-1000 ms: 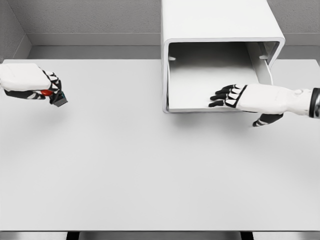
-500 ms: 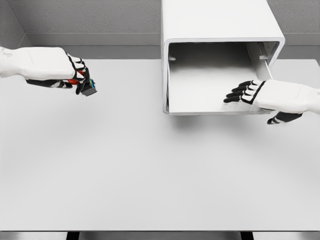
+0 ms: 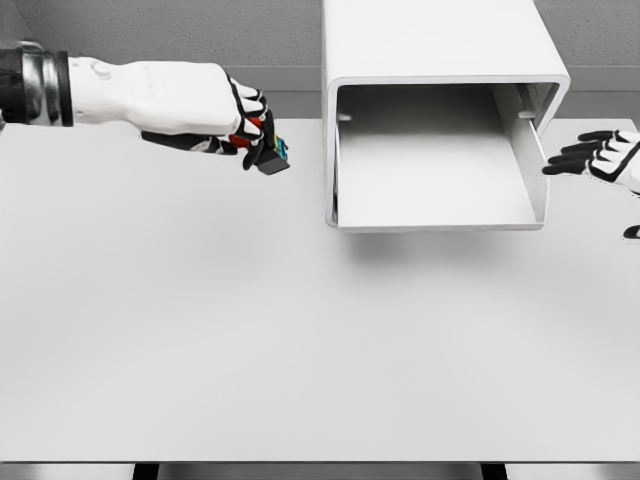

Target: Slide open multi-storey tabletop storage cabinets and put open load switch and slide close multi-storey tabletop storage cabinets

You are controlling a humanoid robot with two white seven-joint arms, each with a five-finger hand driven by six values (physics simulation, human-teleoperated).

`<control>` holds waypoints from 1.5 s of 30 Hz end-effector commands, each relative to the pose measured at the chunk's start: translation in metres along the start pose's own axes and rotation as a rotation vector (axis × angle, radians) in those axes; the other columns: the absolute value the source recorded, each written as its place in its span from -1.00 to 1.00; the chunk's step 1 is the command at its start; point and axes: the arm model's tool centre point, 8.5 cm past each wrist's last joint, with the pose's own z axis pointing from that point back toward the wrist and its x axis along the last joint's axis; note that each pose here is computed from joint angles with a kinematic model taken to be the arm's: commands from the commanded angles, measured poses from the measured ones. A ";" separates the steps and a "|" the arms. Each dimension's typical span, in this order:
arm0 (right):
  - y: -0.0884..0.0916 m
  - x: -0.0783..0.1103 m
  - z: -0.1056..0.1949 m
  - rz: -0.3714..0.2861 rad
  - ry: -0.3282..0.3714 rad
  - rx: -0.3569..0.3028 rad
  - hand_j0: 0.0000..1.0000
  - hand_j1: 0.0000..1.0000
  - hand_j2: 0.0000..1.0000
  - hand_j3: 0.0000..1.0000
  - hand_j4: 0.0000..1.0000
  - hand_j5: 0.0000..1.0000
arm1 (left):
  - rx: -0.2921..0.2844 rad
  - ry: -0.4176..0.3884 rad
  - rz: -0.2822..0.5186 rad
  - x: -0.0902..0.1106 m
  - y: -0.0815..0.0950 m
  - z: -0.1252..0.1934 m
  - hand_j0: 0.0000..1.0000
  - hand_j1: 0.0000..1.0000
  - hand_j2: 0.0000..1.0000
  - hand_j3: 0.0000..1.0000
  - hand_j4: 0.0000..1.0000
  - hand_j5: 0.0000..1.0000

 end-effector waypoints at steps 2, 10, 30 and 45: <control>-0.017 -0.007 0.020 0.020 0.054 -0.048 1.00 1.00 1.00 1.00 1.00 1.00 | 0.033 -0.059 0.002 0.010 0.008 -0.023 -0.23 -0.23 -0.23 -0.23 -0.23 -0.23; 0.040 -0.028 0.051 -0.129 0.163 0.042 0.16 0.16 0.16 0.16 0.16 0.16 | 0.058 -0.166 -0.041 0.029 0.031 -0.069 -0.23 -0.23 -0.23 -0.23 -0.23 -0.23; 0.093 -0.021 0.053 -0.239 0.160 0.138 0.19 0.19 0.19 0.19 0.19 0.19 | 0.044 -0.157 0.068 0.000 0.041 -0.155 -0.15 -0.15 -0.15 -0.15 -0.15 -0.15; 0.096 -0.022 0.064 -0.248 0.186 0.141 0.23 0.23 0.23 0.23 0.23 0.23 | 0.049 -0.172 0.072 0.003 0.044 -0.160 1.00 1.00 1.00 1.00 1.00 1.00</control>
